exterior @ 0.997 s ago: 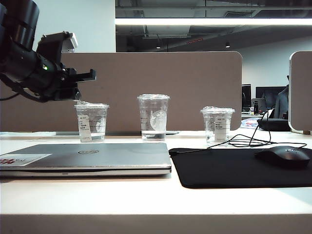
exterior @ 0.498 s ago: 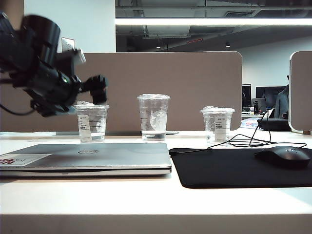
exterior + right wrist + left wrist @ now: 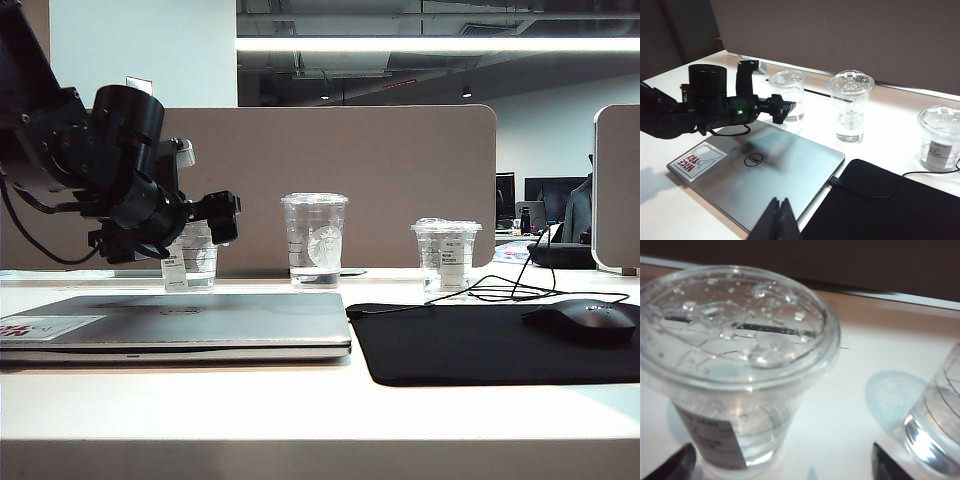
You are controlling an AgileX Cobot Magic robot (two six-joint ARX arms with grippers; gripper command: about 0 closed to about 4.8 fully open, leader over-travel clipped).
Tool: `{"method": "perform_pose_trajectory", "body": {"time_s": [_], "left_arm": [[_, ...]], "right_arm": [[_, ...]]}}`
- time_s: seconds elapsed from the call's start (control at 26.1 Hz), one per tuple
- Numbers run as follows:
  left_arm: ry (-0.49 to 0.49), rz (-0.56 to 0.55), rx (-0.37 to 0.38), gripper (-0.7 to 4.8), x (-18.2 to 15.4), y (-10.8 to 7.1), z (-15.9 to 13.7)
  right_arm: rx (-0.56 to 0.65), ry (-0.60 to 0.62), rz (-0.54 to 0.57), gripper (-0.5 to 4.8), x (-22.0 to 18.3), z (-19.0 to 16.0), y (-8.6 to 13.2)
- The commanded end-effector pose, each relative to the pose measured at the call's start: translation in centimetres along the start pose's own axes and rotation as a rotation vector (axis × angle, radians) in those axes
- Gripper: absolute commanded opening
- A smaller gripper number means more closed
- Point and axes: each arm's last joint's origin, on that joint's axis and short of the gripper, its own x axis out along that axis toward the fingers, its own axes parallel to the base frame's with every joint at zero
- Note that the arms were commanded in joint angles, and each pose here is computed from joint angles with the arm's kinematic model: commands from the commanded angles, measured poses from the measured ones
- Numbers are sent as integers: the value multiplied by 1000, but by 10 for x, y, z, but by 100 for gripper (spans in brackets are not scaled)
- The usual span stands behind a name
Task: Pick up the coffee cup on the left and place it on the left side of the laptop.
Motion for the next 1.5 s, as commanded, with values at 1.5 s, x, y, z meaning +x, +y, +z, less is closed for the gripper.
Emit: {"method": "perform_pose_trajectory", "body": {"time_s": [1.5], "left_arm": [[-148, 76, 33, 479, 64, -2, -19]], "right_arm": [[-16, -73, 5, -2, 0, 8, 0]]}}
